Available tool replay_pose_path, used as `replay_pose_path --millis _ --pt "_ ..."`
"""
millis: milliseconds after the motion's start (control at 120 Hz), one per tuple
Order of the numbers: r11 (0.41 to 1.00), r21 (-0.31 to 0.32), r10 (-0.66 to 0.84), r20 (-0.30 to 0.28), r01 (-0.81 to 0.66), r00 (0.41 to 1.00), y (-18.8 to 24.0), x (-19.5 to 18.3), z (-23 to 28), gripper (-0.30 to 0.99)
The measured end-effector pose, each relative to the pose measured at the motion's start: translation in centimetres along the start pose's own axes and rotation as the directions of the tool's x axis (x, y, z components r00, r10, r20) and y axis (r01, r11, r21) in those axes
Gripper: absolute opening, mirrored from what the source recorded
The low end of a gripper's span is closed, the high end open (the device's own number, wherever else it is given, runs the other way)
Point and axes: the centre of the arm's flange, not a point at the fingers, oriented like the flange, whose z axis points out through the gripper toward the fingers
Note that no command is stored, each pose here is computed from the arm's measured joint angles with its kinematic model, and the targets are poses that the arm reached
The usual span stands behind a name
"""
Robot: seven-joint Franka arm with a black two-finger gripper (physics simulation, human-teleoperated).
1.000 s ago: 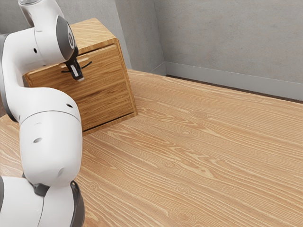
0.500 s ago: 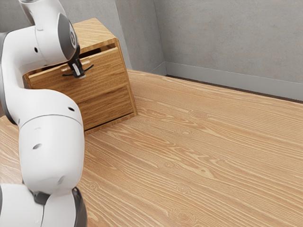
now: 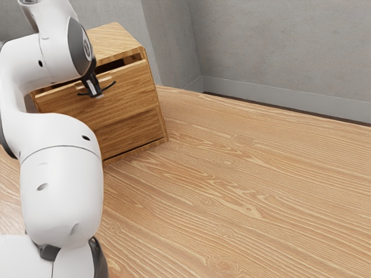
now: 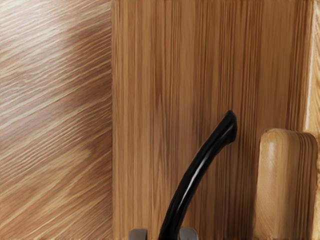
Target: Pull the drawer handle with one arm to open the drawer
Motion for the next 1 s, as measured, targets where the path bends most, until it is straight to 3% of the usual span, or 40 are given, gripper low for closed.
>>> replay_pose_path --millis 1000 --pt "1.000 0.009 0.010 0.006 -0.010 1.000 -3.5 -0.7 -2.0 -0.01"
